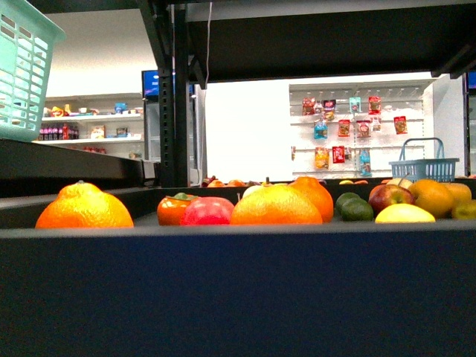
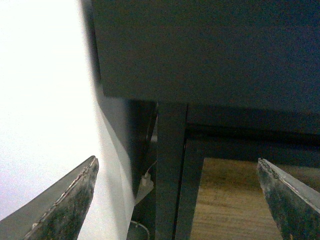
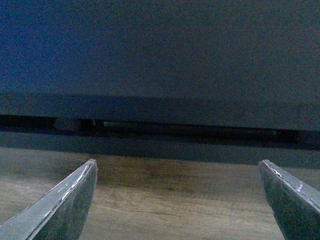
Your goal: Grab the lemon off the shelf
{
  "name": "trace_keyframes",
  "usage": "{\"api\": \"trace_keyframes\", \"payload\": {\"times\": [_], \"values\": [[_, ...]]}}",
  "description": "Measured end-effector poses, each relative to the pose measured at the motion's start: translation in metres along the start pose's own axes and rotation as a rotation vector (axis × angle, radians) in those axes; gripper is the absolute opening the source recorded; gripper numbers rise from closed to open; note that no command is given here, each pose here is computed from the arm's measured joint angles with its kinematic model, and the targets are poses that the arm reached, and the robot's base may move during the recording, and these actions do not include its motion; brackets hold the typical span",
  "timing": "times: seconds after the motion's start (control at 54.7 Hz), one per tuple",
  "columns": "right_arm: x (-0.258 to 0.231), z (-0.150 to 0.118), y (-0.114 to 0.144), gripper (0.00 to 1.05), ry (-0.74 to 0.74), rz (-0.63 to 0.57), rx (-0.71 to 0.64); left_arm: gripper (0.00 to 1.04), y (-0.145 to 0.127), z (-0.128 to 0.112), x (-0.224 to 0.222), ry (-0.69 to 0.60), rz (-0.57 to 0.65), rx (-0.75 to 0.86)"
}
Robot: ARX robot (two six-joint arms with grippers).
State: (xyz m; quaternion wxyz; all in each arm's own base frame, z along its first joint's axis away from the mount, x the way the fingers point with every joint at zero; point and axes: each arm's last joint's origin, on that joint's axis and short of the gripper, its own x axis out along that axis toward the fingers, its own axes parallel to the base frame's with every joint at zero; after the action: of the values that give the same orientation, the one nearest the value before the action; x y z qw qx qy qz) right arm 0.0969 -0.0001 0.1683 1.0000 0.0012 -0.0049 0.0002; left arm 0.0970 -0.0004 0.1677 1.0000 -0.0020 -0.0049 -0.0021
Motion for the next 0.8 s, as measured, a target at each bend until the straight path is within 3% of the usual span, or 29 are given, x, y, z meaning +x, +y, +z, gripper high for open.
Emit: {"api": "trace_keyframes", "payload": {"times": [0.804], "values": [[0.0, 0.0, 0.0, 0.97, 0.0, 0.0, 0.0, 0.97, 0.0, 0.0, 0.0, 0.0, 0.0, 0.0]]}}
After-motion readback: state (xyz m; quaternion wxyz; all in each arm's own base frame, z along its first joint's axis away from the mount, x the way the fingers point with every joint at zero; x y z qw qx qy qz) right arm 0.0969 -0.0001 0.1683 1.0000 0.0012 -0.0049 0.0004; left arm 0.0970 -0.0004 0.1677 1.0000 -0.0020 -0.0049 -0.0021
